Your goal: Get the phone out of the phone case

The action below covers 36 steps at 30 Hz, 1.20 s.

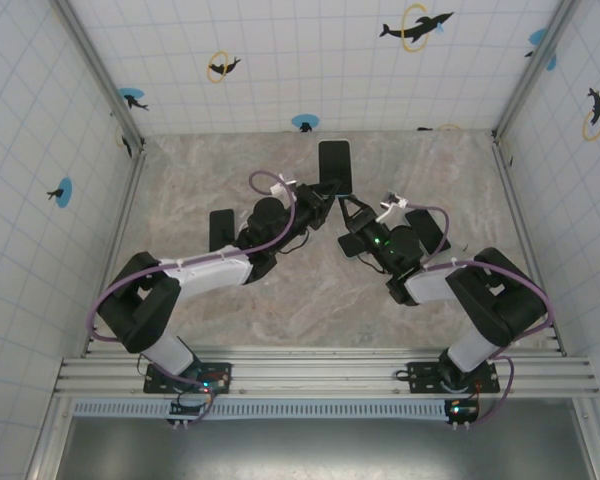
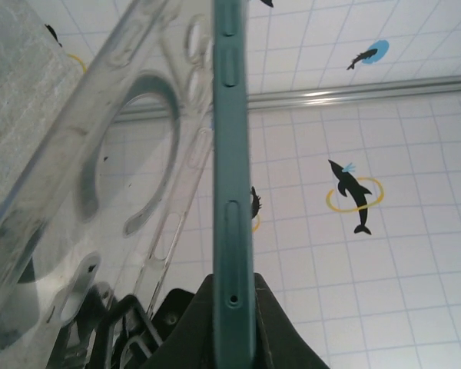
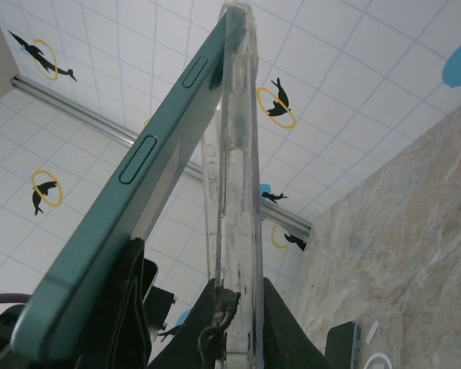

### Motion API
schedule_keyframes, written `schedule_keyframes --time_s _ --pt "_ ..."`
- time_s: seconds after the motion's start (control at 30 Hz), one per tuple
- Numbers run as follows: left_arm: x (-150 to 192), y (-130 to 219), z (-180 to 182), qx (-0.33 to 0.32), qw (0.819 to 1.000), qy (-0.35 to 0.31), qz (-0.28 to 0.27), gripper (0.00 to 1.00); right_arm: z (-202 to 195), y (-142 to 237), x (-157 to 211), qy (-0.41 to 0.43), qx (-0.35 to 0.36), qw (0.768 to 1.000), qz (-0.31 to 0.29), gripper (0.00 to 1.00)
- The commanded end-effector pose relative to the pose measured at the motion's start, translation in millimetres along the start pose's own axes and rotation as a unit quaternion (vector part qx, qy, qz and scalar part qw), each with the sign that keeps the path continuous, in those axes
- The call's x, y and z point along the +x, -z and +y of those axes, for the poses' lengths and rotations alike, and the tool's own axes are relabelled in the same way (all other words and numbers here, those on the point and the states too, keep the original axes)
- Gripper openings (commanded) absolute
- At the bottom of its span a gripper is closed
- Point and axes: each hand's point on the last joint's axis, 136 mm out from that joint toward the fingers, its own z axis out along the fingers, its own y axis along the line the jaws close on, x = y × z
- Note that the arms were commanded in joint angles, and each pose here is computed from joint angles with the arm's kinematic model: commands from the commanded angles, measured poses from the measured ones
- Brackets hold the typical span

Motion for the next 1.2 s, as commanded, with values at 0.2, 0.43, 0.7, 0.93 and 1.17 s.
schedule_keyframes --time_s 0.2,0.43,0.7,0.93,1.17 --pt "1 5 -43 0.057 0.998 -0.029 0.008 0.03 -9 0 -14 0.016 0.026 0.999 -0.025 0.07" --pt "5 26 -33 0.034 0.999 -0.038 0.015 0.00 -26 6 -29 0.021 0.051 0.998 -0.042 0.06" --pt "0 46 0 -0.012 0.998 -0.058 0.020 0.01 -37 13 -24 0.013 0.067 0.997 -0.032 0.07" --pt "-14 68 52 -0.059 0.996 -0.064 0.018 0.02 -50 19 1 -0.004 0.089 0.996 0.002 0.07" --pt "-30 84 96 -0.100 0.993 -0.066 0.010 0.02 -61 24 32 -0.016 0.113 0.993 0.042 0.07"
